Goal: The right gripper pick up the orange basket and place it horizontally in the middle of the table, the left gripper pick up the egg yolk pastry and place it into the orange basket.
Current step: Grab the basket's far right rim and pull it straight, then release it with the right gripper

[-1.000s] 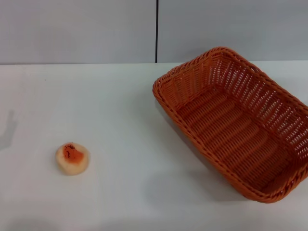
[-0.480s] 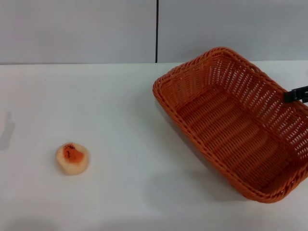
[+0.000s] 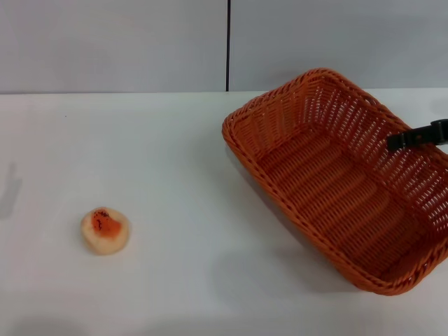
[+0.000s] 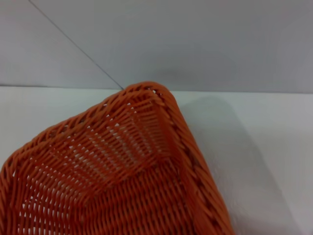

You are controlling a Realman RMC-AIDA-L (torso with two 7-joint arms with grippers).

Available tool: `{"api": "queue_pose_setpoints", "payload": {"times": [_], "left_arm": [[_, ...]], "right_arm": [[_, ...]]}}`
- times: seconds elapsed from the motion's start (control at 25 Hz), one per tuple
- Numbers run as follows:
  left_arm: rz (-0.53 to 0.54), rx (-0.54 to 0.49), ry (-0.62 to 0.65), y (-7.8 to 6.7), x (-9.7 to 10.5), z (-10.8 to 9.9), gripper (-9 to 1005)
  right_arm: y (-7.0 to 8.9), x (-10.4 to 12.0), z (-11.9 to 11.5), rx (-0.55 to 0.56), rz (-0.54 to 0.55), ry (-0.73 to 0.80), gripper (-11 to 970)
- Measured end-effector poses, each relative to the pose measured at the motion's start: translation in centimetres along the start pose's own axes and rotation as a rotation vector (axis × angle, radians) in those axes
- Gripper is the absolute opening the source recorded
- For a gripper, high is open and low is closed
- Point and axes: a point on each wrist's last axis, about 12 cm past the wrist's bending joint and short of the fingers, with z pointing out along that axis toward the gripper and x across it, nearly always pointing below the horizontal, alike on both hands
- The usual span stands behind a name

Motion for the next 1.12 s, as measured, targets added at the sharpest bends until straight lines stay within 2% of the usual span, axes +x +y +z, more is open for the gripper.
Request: {"api": "queue_pose_setpoints", "payload": {"times": [0.24, 0.44, 0.68, 1.12], "left_arm": [[0.000, -0.001, 0.002, -0.01, 0.03, -0.10, 757], [0.000, -0.002, 0.003, 0.00, 0.04, -0.16, 756], [0.001, -0.007, 0.004, 0.09, 0.02, -0.28, 754], [0.007, -0.005, 0.003, 0.20, -0.05, -0.26, 752]], "right_arm": [[0.28, -0.17, 0.37, -0.002, -0.006, 0.003, 800], [0.37, -0.18, 0.49, -0.001, -0.008, 0.012, 657], [0.40, -0.15, 0.55, -0.002, -0.007, 0.012, 424], [0.52, -0.19, 0.57, -0.004, -0.017, 0.011, 191]]}}
